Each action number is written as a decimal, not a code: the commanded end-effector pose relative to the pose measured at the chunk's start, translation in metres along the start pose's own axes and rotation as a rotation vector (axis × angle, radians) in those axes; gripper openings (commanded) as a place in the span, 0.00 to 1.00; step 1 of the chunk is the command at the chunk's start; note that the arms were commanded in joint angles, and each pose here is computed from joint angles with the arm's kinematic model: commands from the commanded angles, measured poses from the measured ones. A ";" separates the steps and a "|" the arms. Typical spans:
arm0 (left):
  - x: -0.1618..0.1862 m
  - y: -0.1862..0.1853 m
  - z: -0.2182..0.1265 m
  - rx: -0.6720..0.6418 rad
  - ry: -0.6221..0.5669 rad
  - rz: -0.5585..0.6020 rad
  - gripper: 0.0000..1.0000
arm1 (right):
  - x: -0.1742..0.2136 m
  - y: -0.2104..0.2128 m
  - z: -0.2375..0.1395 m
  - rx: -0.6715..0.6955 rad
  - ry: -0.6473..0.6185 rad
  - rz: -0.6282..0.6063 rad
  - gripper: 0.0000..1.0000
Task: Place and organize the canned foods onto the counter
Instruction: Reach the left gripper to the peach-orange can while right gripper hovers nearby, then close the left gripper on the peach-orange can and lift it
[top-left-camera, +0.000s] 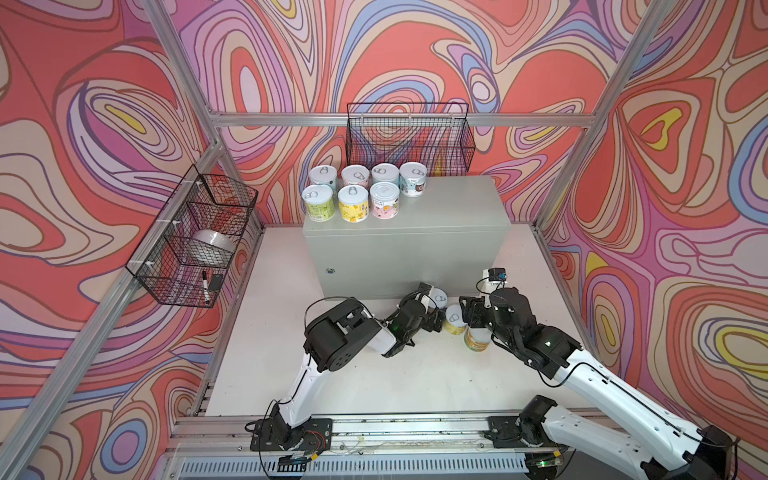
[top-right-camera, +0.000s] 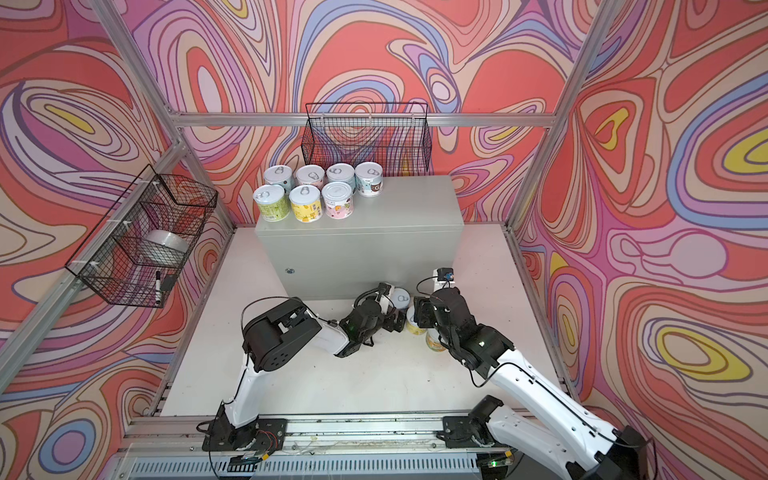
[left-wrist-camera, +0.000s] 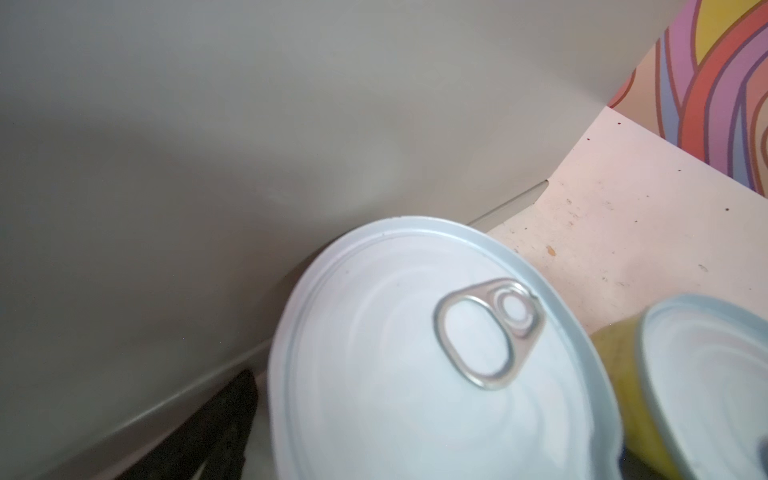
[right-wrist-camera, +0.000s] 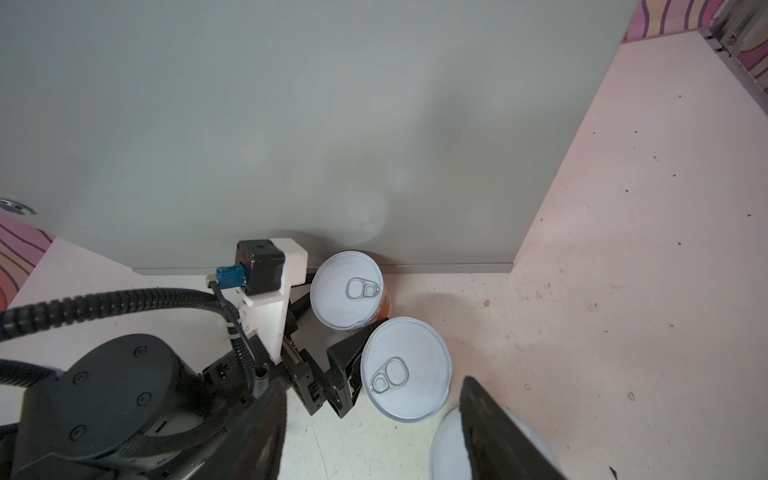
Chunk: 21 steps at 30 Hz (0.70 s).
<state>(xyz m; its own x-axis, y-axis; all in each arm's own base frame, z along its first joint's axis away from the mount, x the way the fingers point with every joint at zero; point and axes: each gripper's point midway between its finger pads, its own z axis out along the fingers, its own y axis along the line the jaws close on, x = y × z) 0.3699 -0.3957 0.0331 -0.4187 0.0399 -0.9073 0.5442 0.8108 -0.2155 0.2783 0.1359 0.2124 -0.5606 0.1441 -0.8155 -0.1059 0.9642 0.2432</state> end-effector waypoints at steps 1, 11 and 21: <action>0.020 0.027 0.010 -0.102 0.029 -0.001 1.00 | 0.005 -0.004 0.000 0.015 0.003 -0.016 0.68; 0.019 0.027 0.021 -0.129 0.046 0.012 1.00 | 0.005 -0.004 0.001 0.018 -0.004 -0.015 0.67; 0.019 0.029 0.017 -0.130 0.015 -0.004 0.95 | 0.004 -0.006 0.002 0.029 -0.009 -0.020 0.66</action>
<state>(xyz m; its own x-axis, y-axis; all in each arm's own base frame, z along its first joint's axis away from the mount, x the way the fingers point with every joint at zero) 0.3808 -0.4067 0.0330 -0.3975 0.0354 -0.9169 0.5226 0.8301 -0.1945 0.2786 0.1323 0.2079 -0.5599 0.1342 -0.8176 -0.0941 0.9701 0.2237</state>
